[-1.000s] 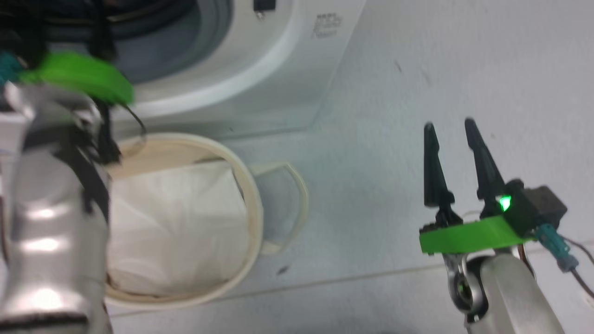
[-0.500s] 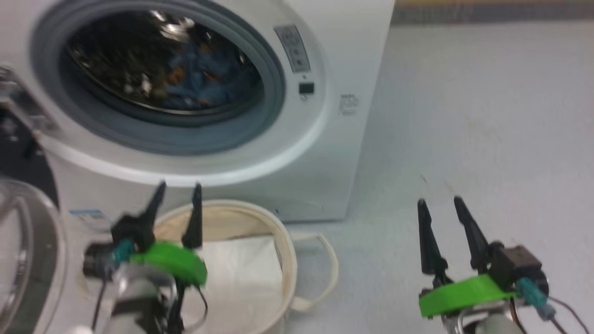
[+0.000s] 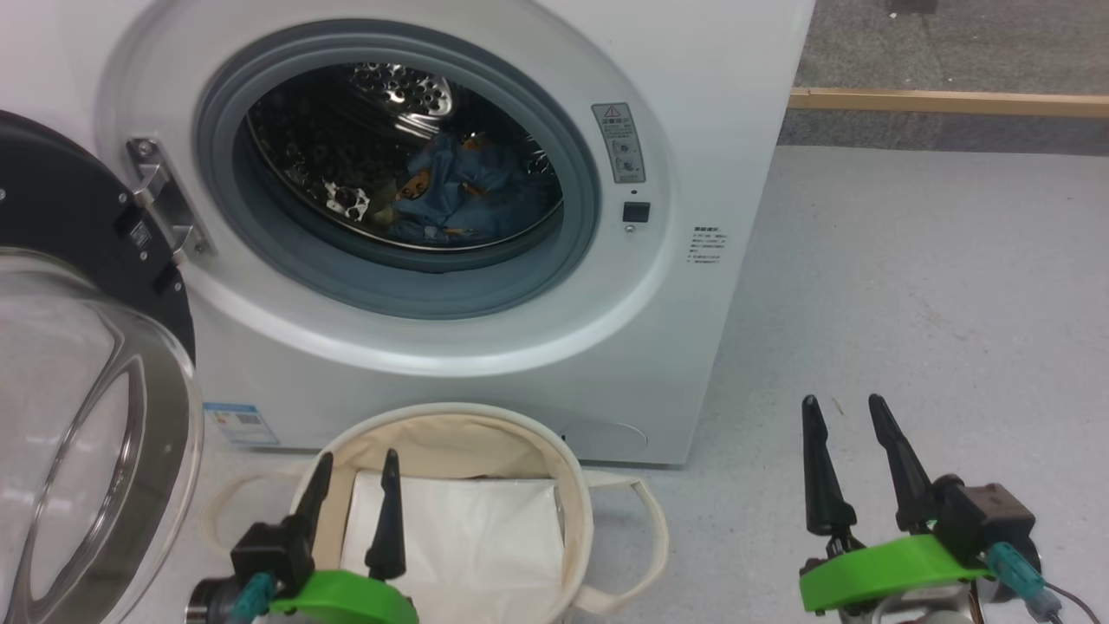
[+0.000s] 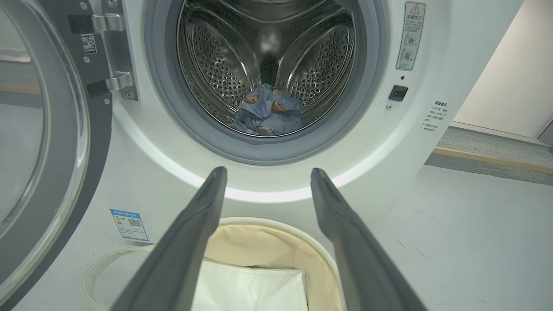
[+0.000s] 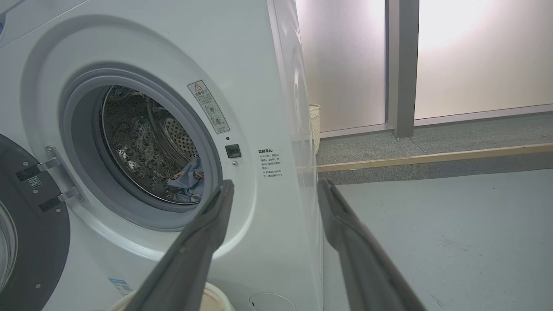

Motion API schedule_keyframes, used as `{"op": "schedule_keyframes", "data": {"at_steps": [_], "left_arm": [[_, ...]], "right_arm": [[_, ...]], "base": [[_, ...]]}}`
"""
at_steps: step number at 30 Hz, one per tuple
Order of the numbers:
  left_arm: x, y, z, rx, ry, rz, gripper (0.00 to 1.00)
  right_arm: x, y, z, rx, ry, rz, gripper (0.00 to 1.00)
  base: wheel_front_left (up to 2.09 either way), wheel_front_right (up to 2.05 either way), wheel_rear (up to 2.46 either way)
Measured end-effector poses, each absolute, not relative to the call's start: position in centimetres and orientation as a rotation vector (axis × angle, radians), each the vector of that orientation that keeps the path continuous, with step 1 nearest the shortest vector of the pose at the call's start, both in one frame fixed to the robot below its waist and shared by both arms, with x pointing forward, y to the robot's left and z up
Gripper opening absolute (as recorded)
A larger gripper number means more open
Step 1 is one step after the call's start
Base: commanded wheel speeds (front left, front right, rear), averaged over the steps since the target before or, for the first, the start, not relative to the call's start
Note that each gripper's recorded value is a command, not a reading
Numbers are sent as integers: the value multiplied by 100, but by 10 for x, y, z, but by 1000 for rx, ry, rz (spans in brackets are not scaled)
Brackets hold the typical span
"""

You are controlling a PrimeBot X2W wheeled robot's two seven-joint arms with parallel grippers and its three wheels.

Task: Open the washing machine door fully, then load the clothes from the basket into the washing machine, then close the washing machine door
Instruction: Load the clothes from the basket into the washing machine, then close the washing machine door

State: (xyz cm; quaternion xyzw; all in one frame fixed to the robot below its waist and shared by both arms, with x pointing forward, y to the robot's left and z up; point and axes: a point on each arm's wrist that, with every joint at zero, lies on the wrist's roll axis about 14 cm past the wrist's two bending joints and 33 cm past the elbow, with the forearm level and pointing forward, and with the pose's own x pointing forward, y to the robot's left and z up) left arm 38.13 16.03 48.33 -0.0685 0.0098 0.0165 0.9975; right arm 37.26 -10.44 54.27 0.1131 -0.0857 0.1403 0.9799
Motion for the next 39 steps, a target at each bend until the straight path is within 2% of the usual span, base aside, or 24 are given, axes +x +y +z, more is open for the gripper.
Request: {"op": "schedule_keyframes", "data": {"at_steps": [28,39], "left_arm": [[377,164,482,-181,25,68,100],[377,169,481,-201,29,95,100]], "right_arm": [[371,-103,536,231,-151,285,100],[372,-101,534,232,-145,290,100]], "base": [[-1,0,0],[-113,68,44]]}}
